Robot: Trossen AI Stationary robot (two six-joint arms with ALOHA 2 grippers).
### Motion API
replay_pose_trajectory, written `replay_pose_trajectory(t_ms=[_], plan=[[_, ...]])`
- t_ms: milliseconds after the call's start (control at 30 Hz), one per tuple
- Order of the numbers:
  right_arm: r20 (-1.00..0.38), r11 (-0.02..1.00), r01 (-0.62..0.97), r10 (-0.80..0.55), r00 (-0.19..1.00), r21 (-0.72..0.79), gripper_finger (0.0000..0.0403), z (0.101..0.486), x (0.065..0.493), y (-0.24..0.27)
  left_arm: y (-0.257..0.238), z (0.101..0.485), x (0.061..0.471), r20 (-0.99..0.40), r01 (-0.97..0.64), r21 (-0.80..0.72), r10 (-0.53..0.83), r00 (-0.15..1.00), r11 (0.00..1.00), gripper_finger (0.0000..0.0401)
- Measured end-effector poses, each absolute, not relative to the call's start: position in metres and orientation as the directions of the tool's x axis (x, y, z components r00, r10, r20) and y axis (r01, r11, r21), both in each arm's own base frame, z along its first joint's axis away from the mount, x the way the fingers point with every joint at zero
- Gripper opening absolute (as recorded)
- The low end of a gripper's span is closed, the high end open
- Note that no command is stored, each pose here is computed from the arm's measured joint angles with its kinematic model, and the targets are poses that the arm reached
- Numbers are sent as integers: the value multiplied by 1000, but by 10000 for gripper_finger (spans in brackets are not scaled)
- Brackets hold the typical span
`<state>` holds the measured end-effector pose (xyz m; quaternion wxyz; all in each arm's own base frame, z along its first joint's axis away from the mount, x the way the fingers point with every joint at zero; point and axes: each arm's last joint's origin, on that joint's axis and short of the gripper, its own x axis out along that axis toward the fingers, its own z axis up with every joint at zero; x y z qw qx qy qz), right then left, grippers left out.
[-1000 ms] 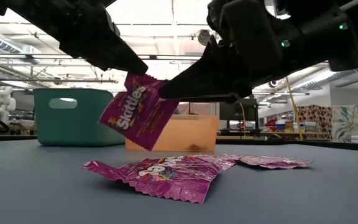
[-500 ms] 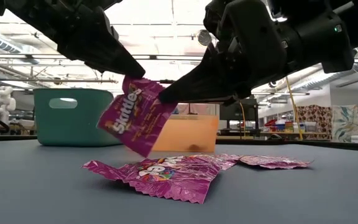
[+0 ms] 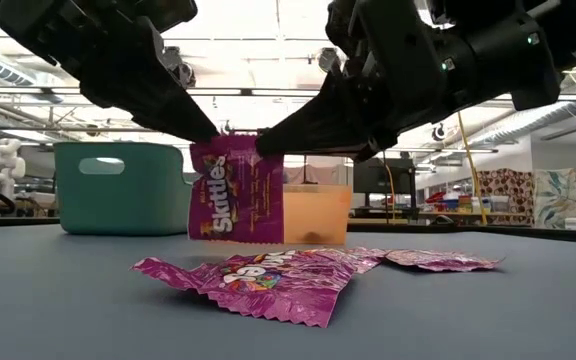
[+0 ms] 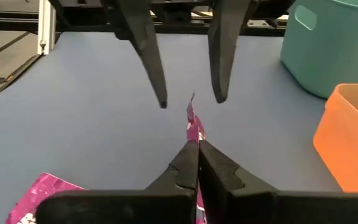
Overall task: Sort candy
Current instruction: Put the violet candy into the orange bin
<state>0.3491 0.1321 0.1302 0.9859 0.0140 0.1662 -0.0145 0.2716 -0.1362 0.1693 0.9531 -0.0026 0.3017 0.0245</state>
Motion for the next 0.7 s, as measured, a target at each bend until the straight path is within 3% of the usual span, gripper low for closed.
replay_pose_trajectory(t_ms=[233, 500, 700], plan=[[-329, 999, 31, -21, 944, 26, 1, 130, 349, 132, -138, 158, 274, -606, -35, 20, 40, 794, 999, 150], [-329, 999, 35, -23, 944, 31, 0, 130, 349, 132, -138, 157, 277, -582, -54, 51, 73, 810, 997, 15], [-348, 998, 56, -40, 937, 37, 28, 134, 348, 129, -138, 158, 277, -571, -54, 47, 71, 818, 997, 7]])
